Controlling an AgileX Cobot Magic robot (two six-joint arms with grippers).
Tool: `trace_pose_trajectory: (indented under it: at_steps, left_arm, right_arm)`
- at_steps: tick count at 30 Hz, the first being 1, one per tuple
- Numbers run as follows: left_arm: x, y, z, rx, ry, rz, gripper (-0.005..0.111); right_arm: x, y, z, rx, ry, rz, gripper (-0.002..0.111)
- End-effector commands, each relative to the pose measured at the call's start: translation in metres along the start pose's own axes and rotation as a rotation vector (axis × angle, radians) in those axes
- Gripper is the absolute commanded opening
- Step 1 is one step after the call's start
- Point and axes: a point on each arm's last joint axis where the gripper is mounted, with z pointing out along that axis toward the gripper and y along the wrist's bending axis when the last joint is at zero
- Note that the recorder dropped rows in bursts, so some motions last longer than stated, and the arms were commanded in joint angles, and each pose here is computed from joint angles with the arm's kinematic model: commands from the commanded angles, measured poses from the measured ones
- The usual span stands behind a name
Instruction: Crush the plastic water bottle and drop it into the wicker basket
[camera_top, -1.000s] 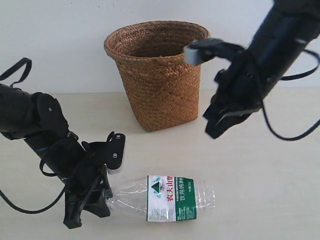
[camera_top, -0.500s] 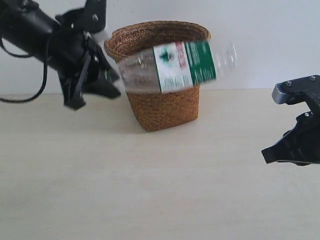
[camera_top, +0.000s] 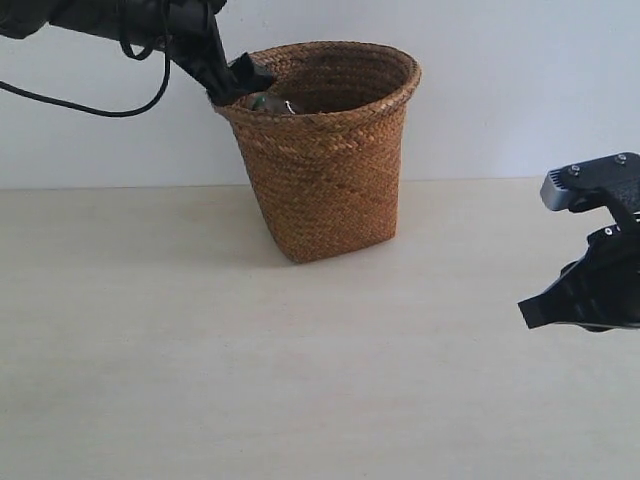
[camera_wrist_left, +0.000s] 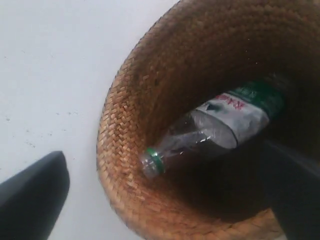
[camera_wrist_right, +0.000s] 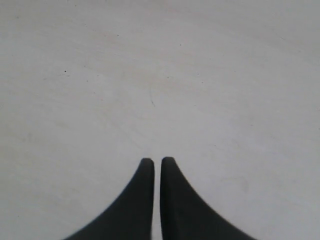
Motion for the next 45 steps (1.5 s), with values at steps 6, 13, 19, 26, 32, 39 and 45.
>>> trace_pose_trajectory:
  at_steps: [6, 13, 19, 26, 32, 39, 45]
  left_arm:
    - [0.004, -0.014, -0.032, 0.221, 0.260, -0.148, 0.004]
    - [0.007, -0.027, -0.074, 0.349, 0.504, -0.349, 0.004]
    - [0.022, -0.051, -0.107, 0.372, 0.638, -0.481, 0.004]
    - [0.033, -0.074, -0.171, 0.270, 0.668, -0.530, 0.004]
    - [0.047, -0.105, -0.220, 0.150, 0.517, -0.566, 0.004]
    - [0.060, -0.133, -0.264, -0.001, 0.294, -0.578, 0.004]
    - [0.067, -0.153, -0.300, -0.137, 0.067, -0.582, 0.004]
  right_arm:
    - [-0.007, 0.001, -0.001, -0.023, -0.065, 0.123, 0.000]
    - [-0.058, 0.010, -0.040, -0.161, 0.006, 0.018, 0.000]
    - [-0.054, -0.020, -0.063, 0.188, 0.247, 0.072, 0.000]
    - [-0.035, -0.014, -0.082, 0.213, 0.237, 0.123, 0.000]
    - [0.004, 0.001, -0.106, 0.232, -0.010, 0.115, 0.000]
    - [0.040, 0.018, -0.141, 0.248, -0.370, 0.103, 0.000]
    - [0.067, 0.030, -0.167, 0.256, -0.653, 0.099, 0.000]
